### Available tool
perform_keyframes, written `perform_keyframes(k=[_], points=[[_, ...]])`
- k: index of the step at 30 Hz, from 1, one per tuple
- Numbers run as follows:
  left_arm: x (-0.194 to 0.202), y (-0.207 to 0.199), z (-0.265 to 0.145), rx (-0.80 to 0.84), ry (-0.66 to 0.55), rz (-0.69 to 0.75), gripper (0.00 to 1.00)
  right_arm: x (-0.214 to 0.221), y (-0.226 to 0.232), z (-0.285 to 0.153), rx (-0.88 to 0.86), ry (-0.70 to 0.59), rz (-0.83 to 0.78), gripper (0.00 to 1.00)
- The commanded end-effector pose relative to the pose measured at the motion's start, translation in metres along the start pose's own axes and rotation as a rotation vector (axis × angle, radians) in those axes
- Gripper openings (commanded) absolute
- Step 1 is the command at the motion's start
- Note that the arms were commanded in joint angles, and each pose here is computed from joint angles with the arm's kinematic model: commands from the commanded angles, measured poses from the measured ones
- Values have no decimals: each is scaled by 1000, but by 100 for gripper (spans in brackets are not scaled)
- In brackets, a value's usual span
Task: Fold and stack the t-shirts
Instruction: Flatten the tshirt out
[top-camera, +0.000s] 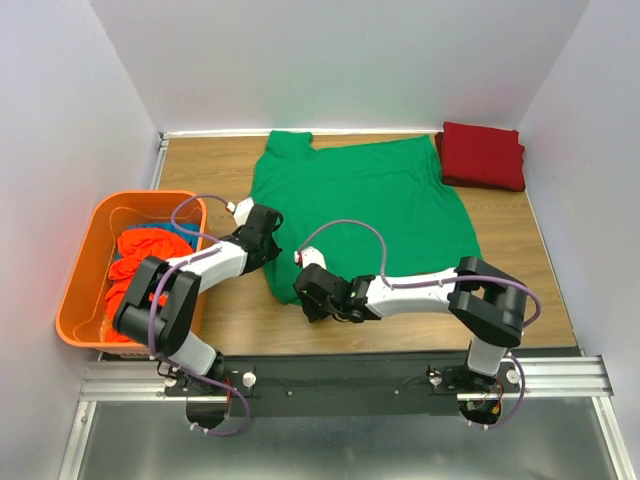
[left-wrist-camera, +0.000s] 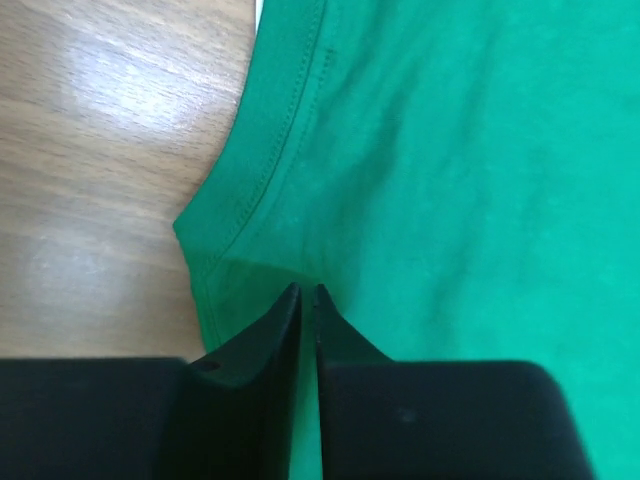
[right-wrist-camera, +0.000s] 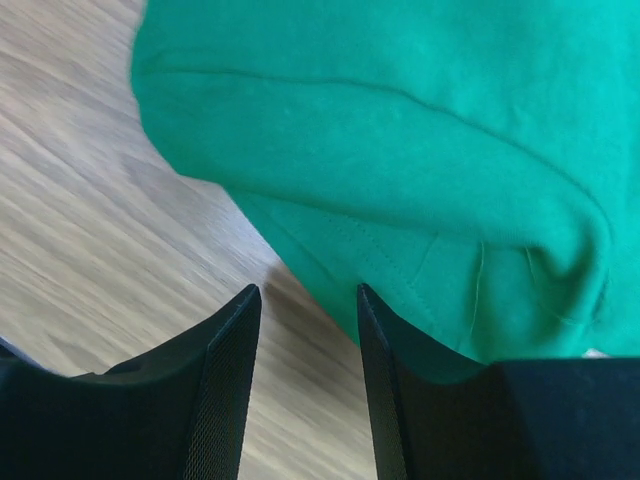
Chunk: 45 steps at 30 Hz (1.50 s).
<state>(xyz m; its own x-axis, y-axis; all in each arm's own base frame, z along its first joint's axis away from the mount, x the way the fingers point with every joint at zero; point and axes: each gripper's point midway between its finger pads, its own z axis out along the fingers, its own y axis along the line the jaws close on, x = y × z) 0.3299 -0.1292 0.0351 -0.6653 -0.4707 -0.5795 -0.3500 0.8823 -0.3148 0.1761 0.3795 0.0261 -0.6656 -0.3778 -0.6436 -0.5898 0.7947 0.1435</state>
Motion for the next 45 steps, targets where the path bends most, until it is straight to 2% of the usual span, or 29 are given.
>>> perform_keyframes(k=[1,3,6,7,9,10,13,21,23,27,28,30,36,42,45], points=[[-2,1,13,-49,-10,21,14,1,12,10,-32,-11,9,50],[2,3,19,-65,1,28,12,7,9,11,-27,0,14,47],[0,5,22,-73,1,29,11,10,3,8,-5,-6,20,38],[1,5,23,-76,2,29,11,11,-1,4,3,-11,25,29],[-3,5,23,-77,0,25,11,12,-5,0,9,-16,25,22],[-5,7,24,-80,-1,26,11,9,-5,-6,5,-29,30,15],[-16,7,23,-79,-16,23,10,17,-12,-19,-6,-28,34,10],[-37,15,21,-91,-45,20,10,14,-20,-58,-50,-77,35,6],[-40,14,19,-77,-51,23,10,11,-18,-65,-73,-87,25,7],[-44,8,14,-49,-61,18,10,4,-11,-57,-72,-81,24,25],[-46,6,13,-42,-65,16,10,-9,-4,-54,-77,-100,23,31],[-46,3,12,-28,-62,14,9,-18,-1,-43,-47,-110,11,36],[-44,3,12,-20,-59,18,9,-37,7,-10,9,-128,-18,45],[-40,3,14,-15,-47,20,9,-24,8,9,20,-84,-18,46],[-41,2,13,-8,-50,20,9,-20,5,13,35,-82,-11,53]])
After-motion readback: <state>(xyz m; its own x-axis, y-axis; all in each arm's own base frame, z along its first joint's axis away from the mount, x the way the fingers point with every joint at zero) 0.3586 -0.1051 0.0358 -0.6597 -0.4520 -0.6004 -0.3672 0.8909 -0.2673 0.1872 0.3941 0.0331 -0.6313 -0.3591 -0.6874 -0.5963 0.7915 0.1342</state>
